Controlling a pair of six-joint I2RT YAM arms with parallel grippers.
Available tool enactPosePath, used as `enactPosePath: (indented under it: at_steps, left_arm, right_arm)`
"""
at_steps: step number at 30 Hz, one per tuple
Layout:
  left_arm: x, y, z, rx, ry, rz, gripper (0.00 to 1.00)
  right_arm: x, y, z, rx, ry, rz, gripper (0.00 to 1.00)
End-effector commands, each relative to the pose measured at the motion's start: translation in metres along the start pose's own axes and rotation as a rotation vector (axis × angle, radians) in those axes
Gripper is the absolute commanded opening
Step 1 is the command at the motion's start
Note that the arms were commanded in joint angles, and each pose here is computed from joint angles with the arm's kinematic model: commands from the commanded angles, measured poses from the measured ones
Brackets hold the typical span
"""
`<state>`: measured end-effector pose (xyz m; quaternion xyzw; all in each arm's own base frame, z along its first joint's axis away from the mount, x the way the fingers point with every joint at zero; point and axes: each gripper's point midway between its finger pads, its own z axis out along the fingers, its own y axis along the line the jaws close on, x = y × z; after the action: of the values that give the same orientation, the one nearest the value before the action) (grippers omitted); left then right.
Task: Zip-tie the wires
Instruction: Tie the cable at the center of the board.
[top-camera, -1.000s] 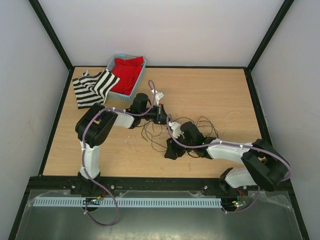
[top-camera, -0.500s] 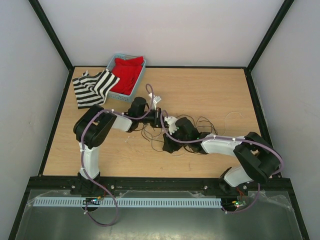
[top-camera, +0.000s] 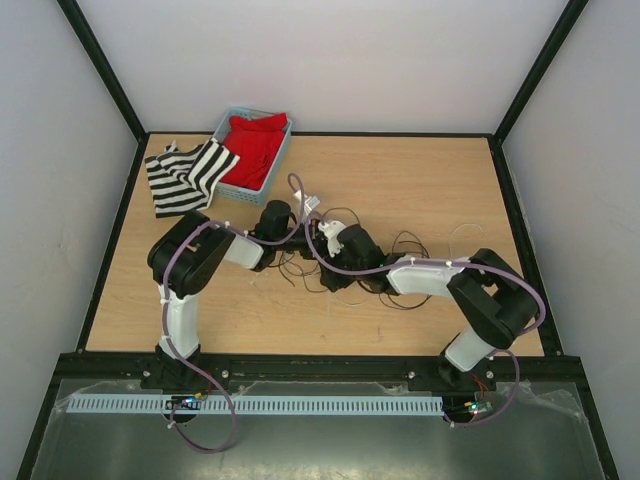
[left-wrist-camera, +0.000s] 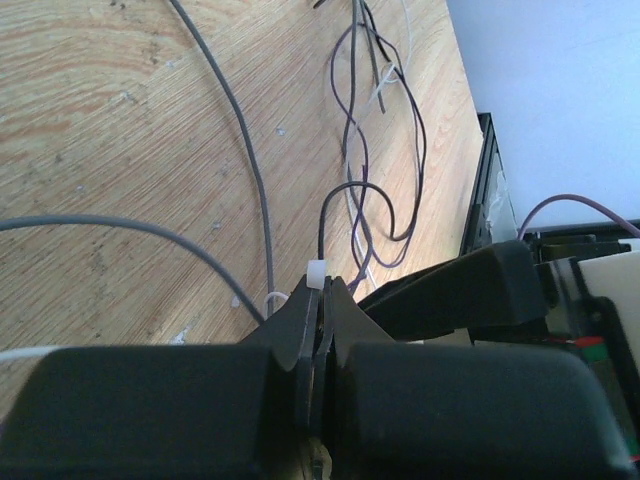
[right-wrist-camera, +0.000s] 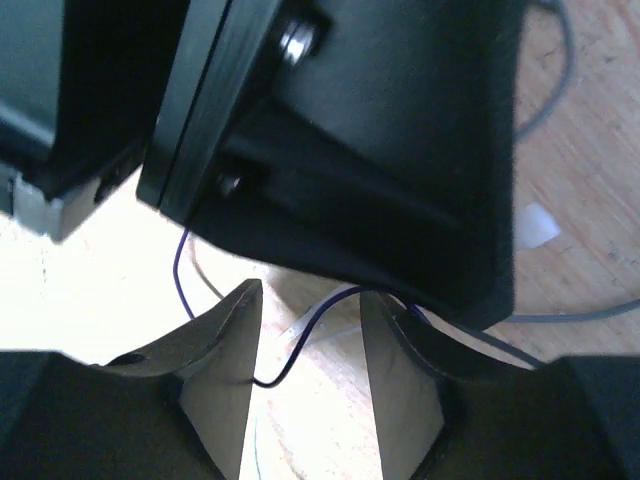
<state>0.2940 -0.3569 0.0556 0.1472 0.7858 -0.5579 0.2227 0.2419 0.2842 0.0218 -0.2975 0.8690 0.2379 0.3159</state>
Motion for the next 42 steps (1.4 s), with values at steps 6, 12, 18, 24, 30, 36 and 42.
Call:
enactPosePath:
  at_steps: [6, 12, 18, 24, 30, 36, 42]
  left_arm:
    - [0.002, -0.008, -0.003, 0.022, -0.009, 0.018, 0.00]
    - [0.001, -0.010, -0.003, 0.027, -0.011, 0.019, 0.00]
    - [-0.007, -0.003, -0.007, 0.013, -0.030, 0.006, 0.00]
    - [-0.016, 0.005, -0.014, -0.006, -0.055, -0.002, 0.00]
    - [-0.018, 0.004, -0.013, 0.007, -0.047, -0.004, 0.00]
    - [-0.015, 0.003, -0.012, 0.019, -0.032, -0.009, 0.00]
    - [-0.013, 0.002, -0.011, 0.031, -0.017, -0.020, 0.00]
  right_arm:
    - [-0.030, -0.019, 0.013, 0.127, -0.069, 0.063, 0.54]
    - [-0.039, -0.017, 0.017, 0.122, -0.098, 0.093, 0.57]
    - [-0.031, 0.002, -0.004, 0.016, -0.066, 0.027, 0.72]
    - [-0.016, 0.006, -0.040, 0.005, -0.034, -0.005, 0.81]
    - [-0.006, -0.019, -0.073, 0.117, -0.019, -0.037, 0.84]
    - [-0.066, -0.033, -0.112, 0.152, -0.359, -0.178, 0.81]
    - [-0.096, -0.010, -0.143, 0.099, -0.769, -0.448, 0.74]
